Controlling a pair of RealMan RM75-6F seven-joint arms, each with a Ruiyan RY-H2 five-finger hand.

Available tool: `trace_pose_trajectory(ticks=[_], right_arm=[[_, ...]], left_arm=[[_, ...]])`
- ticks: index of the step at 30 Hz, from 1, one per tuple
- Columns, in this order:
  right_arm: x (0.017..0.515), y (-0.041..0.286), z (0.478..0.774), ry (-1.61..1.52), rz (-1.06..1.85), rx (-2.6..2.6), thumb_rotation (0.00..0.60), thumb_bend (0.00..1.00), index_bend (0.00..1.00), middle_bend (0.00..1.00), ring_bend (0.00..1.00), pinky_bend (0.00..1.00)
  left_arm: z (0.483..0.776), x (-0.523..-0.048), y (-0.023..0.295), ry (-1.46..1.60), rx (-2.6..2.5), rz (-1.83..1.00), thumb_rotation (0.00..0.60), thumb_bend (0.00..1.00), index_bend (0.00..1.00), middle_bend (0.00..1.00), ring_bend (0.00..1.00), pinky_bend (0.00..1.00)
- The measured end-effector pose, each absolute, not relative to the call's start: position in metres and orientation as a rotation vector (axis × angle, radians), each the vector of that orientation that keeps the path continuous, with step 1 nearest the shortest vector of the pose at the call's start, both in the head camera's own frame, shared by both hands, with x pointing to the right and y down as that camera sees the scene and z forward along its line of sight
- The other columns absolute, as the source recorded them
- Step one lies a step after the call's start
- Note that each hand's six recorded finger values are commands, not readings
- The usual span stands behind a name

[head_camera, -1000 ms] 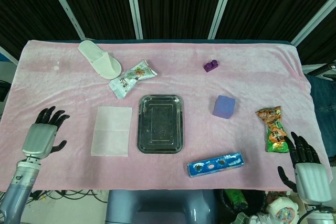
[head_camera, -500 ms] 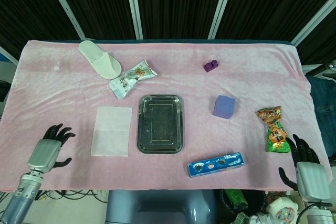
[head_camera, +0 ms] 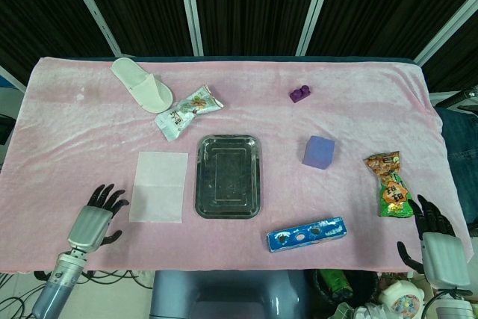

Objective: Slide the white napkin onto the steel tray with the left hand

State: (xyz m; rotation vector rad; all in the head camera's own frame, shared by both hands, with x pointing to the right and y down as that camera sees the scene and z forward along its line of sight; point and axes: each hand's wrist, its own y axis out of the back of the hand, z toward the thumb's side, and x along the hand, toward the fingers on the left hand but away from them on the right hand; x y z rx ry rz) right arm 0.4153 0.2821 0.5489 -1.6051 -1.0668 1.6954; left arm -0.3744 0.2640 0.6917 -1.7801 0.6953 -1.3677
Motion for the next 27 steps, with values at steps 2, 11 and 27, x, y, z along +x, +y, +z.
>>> trace_pose_trajectory(ticks=[2, 11, 27], right_arm=[[0.416, 0.283, 0.549, -1.067, 1.707, -1.604, 0.6, 0.29, 0.0, 0.0, 0.04, 0.15], [0.418, 0.284, 0.549, -1.059, 1.735, -1.587, 0.6, 0.29, 0.0, 0.0, 0.04, 0.15], [0.415, 0.285, 0.549, -1.047, 1.726, -1.592, 0.6, 0.29, 0.0, 0.0, 0.04, 0.15]], left_arm=[[0.694, -0.37, 0.262, 0.696, -1.775, -1.354, 0.6, 0.19, 0.29, 0.15, 0.0, 0.05], [0.705, -0.352, 0.248, 0.703, -1.763, -1.323, 0.6, 0.2, 0.3, 0.15, 0.0, 0.05], [0.708, -0.341, 0.253, 0.694, -1.847, -1.309, 0.6, 0.2, 0.31, 0.14, 0.0, 0.05]])
